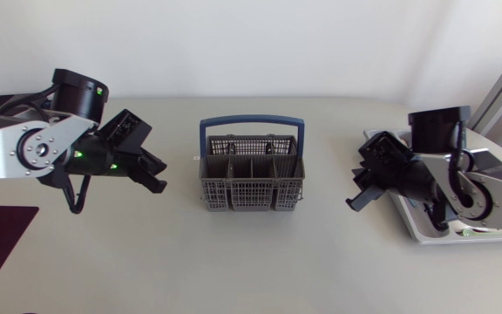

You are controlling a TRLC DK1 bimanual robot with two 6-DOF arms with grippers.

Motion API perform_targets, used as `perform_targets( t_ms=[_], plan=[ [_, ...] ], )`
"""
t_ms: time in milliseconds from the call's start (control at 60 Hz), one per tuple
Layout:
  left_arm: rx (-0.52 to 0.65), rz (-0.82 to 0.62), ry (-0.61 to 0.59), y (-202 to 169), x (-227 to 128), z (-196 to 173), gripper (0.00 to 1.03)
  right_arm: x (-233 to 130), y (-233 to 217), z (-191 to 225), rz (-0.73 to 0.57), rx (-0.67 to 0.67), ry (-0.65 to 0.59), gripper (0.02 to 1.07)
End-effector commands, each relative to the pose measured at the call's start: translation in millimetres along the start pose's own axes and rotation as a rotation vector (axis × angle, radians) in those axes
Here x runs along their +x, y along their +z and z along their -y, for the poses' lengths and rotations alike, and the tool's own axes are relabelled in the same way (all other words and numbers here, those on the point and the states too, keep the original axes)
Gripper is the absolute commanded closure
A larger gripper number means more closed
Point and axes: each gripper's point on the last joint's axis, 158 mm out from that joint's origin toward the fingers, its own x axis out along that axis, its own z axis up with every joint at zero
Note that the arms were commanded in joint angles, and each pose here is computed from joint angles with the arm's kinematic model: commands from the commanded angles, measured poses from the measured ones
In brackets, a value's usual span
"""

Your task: Sort the cutlery from the basket into the organizer compartments.

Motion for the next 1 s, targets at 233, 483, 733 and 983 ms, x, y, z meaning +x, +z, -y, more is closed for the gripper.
perform_targets(
  t_ms=[233, 483, 733, 983],
  plan=[
    [-0.026, 0.063, 0.065, -14, -44, -7, 0.04, -59, -14, 27, 0.058, 0.048, -0.122, 0.09],
    [-0.101, 0.112, 0.116, -28, -82, -8, 0.04, -89, -23, 38, 0.100, 0.105, -0.190, 0.06],
    [-0.176, 0.189, 0.193, -30, -114, -21, 0.05, -112, -34, 49, 0.115, 0.194, -0.245, 0.06],
    [-0.214, 0.260, 0.269, -33, -136, -33, 0.04, -130, -36, 46, 0.187, 0.292, -0.261, 0.06]
  ],
)
